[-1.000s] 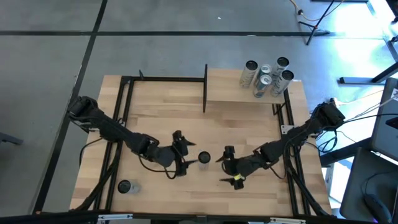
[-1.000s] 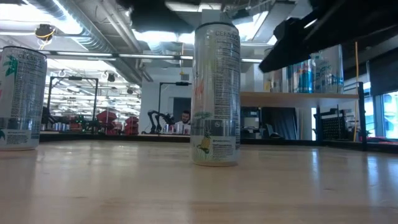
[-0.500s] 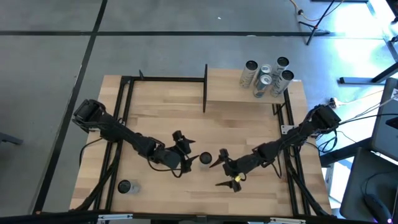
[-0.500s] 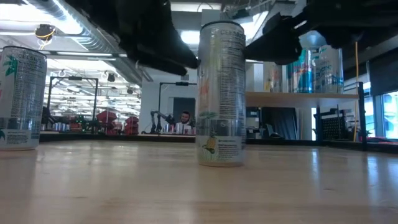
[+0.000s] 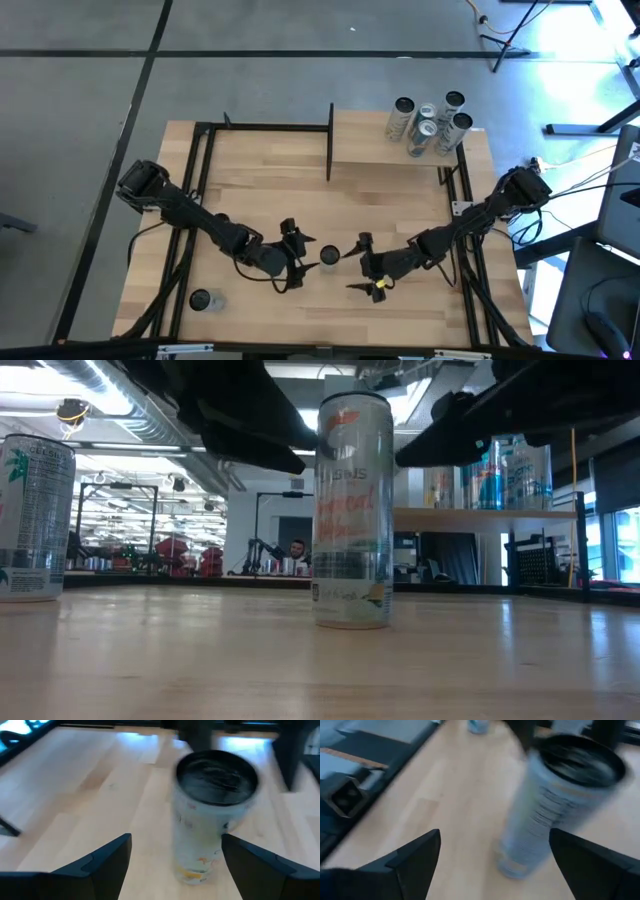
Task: Place canned beverage on shelf
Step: Put the white and yellow soda can on the shelf aligned with the other white and yellow soda can
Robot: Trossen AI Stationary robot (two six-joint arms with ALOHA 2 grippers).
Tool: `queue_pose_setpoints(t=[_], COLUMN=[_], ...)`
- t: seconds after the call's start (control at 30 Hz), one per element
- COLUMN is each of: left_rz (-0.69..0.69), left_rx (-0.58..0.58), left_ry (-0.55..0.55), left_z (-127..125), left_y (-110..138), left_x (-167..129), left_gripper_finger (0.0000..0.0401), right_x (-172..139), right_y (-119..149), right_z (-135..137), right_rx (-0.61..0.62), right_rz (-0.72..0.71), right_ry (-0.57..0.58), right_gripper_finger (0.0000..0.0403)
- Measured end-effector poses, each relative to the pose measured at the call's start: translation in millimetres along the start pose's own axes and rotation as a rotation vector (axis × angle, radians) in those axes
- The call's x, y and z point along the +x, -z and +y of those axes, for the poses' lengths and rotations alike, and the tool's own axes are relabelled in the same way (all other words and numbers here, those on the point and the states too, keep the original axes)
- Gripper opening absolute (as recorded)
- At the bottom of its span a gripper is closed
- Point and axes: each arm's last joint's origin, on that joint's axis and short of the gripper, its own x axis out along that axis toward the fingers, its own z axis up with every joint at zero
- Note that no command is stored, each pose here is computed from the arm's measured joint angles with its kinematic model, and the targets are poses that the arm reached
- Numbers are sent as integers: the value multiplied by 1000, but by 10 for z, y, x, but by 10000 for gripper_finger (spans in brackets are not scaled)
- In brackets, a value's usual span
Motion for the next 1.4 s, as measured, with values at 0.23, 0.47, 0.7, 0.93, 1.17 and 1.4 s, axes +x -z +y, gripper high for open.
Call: queue_pose_setpoints(t=[0.23,0.47,0.7,0.93,1.17,1.4], left_rz=[1,80,-25,-18,-12,-4], left_rx=[-6,45,-12,-45,-25,-16], left_ry=[49,95,-152,-99,-42,-1], left_z=[-33,-15,104,162,105,39], left_y=[-4,39,-26,-60,-48,-26], left_x=[-11,-47,-15,68,58,22], left_gripper_finger=[307,307,307,307,307,307], right_x=[-95,-115,-48,143,147,55], right_y=[-40,-177,-142,-48,-21,-36], right_z=[-58,-19,170,98,71,39], right_rx=[3,33,14,-4,-3,3], right_rz=[11,27,8,-1,28,73], right_ry=[104,15,-203,-110,-81,-47], right_gripper_finger=[365,365,365,365,365,365])
